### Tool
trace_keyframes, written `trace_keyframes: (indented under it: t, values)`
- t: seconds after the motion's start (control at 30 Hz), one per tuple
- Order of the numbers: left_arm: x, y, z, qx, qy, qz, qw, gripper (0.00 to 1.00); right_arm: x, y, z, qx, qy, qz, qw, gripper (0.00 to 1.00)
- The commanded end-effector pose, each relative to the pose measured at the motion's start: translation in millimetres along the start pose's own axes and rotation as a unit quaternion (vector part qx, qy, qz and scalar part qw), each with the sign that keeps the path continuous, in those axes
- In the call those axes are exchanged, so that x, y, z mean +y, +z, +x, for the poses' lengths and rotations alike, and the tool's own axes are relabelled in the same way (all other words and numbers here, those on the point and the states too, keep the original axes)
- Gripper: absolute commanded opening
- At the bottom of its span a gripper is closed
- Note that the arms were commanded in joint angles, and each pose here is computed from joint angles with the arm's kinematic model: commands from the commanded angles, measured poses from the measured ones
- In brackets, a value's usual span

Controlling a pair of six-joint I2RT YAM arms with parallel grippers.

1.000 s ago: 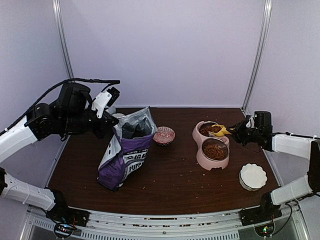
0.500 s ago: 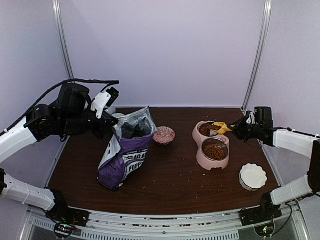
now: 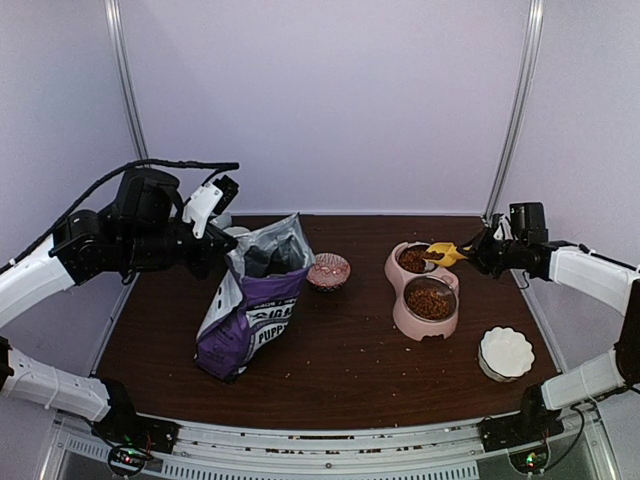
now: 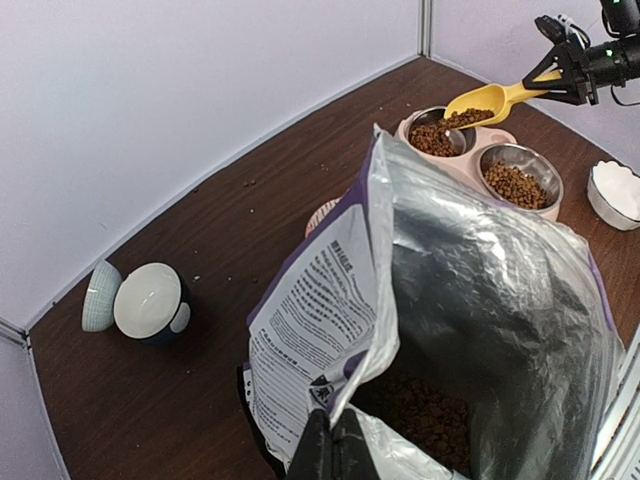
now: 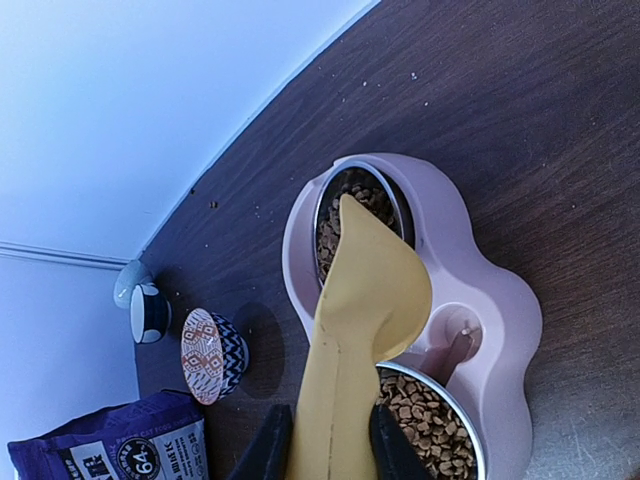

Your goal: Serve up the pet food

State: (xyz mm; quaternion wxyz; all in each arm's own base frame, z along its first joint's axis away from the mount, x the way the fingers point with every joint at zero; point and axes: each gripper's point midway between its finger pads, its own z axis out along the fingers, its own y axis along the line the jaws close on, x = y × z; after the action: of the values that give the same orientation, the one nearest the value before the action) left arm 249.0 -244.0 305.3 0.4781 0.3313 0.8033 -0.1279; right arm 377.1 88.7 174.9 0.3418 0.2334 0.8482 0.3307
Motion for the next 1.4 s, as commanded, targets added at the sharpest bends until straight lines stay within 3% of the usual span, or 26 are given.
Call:
trace_keyframes:
  t: [0.0,0.33,0.8,1.03,1.37]
  values:
    - [1,1,3,-0.002,-0.001,0.003,1.000,0.00,5,-11,-12,-0.007,-0.049,0.022,0.999,0.12]
    - [-2,2,2,-0.004,-0.002,0.011,1.000,0.00,17,-27,-13,0.019,-0.120,0.039,0.992,0.12]
    - [-9,1,1,-0.012,0.003,0.029,0.999,0.00,42,-57,-19,0.007,-0.241,0.038,0.970,0.13]
    - [-31,-8,-8,-0.050,0.018,0.096,0.994,0.00,107,-88,8,-0.008,-0.228,-0.101,0.968,0.12]
    - [-62,5,-5,-0.033,0.017,0.177,0.984,0.00,214,-180,116,0.042,-0.214,-0.347,0.912,0.13]
